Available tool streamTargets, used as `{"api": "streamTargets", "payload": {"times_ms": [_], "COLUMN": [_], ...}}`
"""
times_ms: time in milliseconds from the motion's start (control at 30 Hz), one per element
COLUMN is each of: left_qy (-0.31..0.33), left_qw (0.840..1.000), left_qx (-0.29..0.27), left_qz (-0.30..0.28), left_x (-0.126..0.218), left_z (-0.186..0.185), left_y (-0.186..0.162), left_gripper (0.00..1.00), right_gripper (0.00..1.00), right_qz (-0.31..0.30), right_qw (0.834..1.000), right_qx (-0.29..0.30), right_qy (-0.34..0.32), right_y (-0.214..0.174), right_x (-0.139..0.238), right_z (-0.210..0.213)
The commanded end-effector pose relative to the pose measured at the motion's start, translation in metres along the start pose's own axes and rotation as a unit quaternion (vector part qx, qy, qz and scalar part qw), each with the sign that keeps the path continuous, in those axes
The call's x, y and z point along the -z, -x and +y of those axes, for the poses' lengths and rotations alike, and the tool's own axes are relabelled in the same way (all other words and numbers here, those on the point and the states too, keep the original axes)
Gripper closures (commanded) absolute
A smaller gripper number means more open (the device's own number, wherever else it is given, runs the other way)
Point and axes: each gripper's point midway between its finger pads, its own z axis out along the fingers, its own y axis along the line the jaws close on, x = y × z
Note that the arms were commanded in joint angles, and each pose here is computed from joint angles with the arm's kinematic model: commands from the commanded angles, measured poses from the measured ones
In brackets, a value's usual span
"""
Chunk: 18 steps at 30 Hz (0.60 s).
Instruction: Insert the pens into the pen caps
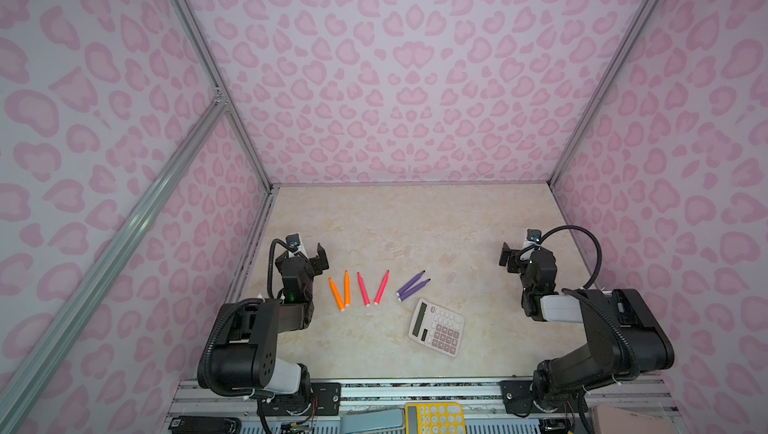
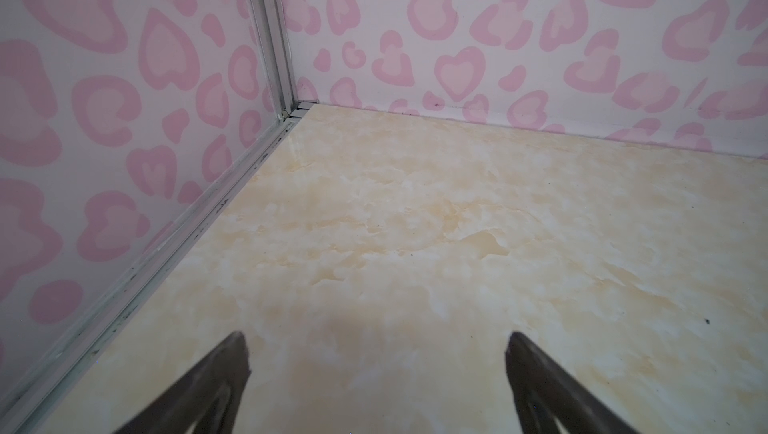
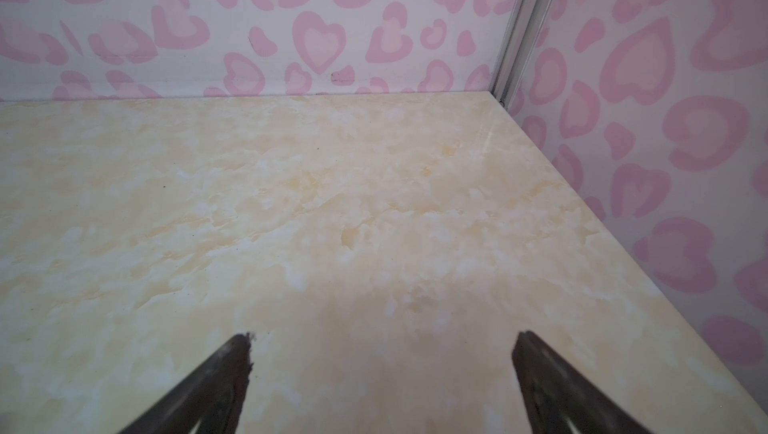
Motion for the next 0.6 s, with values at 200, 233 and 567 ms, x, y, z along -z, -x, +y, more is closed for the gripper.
{"api": "streamTargets", "payload": {"times_ms": [200,233,567], "left_qy": [-0.004,-0.003,-0.006], "left_qw": [1.0,1.0,0.998], "left_qx": [0.001,0.002,0.06], "left_qz": [-0.014,-0.016,-0.031], "left_x": [0.0,0.0,0.038], "left_z": [-0.001,-0.001,0.001], "left_y": [0.007,0.009,0.058], "left_gripper": [0.02,0.02,0.02], "right_gripper": [0.01,0.01,0.01], "right_qz": [-0.019,-0.025,-0.062], "right_qw": [1.0,0.999,0.988], "right_qx": [-0.004,-0.004,-0.078], "right_qy": [-0.012,-0.025,-0.114], "right_y": [0.01,0.013,0.07], "right_x": [0.005,0.01,0.063], "right_z": [-0.003,-0.006,-0.016]}}
